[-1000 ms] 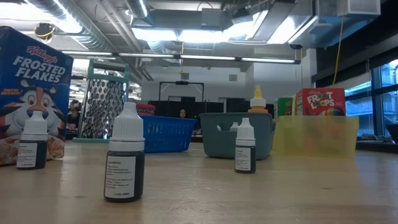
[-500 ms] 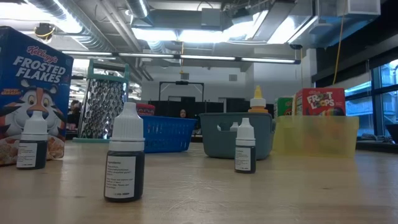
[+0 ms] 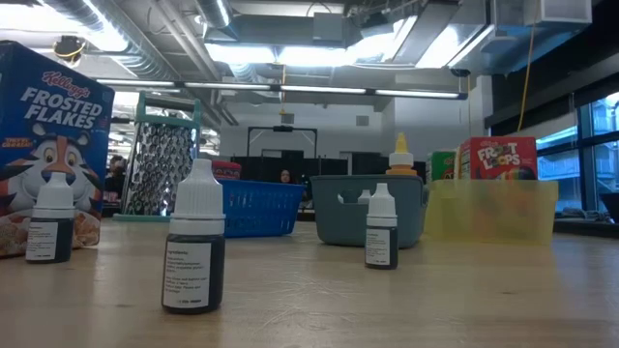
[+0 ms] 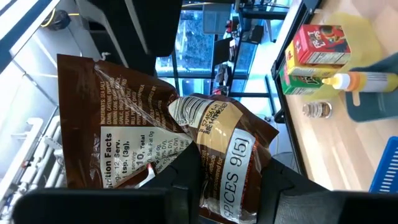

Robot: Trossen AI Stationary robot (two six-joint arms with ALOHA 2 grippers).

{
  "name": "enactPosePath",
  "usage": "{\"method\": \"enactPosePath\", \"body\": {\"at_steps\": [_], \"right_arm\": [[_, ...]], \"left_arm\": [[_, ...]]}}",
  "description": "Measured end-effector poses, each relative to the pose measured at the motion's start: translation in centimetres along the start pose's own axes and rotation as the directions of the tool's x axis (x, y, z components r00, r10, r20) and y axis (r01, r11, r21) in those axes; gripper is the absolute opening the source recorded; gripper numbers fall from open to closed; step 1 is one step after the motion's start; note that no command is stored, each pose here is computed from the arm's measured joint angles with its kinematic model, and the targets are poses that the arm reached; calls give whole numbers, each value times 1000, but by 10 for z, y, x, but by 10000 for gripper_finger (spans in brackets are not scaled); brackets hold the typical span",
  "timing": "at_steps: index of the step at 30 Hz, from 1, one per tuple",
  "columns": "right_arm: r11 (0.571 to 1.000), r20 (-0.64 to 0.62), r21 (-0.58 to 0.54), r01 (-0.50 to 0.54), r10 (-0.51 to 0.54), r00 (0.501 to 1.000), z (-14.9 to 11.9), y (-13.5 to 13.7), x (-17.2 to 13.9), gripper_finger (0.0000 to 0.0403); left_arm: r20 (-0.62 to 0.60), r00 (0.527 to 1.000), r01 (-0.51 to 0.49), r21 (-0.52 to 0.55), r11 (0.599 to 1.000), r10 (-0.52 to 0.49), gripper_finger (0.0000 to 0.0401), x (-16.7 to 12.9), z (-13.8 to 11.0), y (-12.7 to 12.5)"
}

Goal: Pick & Place Kitchen Items
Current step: Put the orange seasoning pack into the blue bin

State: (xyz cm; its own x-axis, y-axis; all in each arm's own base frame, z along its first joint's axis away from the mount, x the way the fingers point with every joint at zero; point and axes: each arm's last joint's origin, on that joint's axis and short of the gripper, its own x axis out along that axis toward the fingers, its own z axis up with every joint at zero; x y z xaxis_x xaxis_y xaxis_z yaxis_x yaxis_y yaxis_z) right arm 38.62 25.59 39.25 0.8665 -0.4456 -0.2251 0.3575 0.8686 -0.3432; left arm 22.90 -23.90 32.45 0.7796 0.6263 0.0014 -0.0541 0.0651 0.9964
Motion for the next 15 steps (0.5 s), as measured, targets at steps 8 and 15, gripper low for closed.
{"method": "enactPosePath", "body": {"at_steps": [8, 15], "right_arm": [[998, -8, 26, -54, 54, 998, 2, -10, 20, 248], [999, 8, 8, -50, 49, 999, 5, -14, 26, 210]], "left_arm": [[-16, 1000, -1, -19, 1000, 1, 79, 5, -1, 0], [-29, 1000, -3, -25, 1000, 2, 79, 10, -1, 0]]}}
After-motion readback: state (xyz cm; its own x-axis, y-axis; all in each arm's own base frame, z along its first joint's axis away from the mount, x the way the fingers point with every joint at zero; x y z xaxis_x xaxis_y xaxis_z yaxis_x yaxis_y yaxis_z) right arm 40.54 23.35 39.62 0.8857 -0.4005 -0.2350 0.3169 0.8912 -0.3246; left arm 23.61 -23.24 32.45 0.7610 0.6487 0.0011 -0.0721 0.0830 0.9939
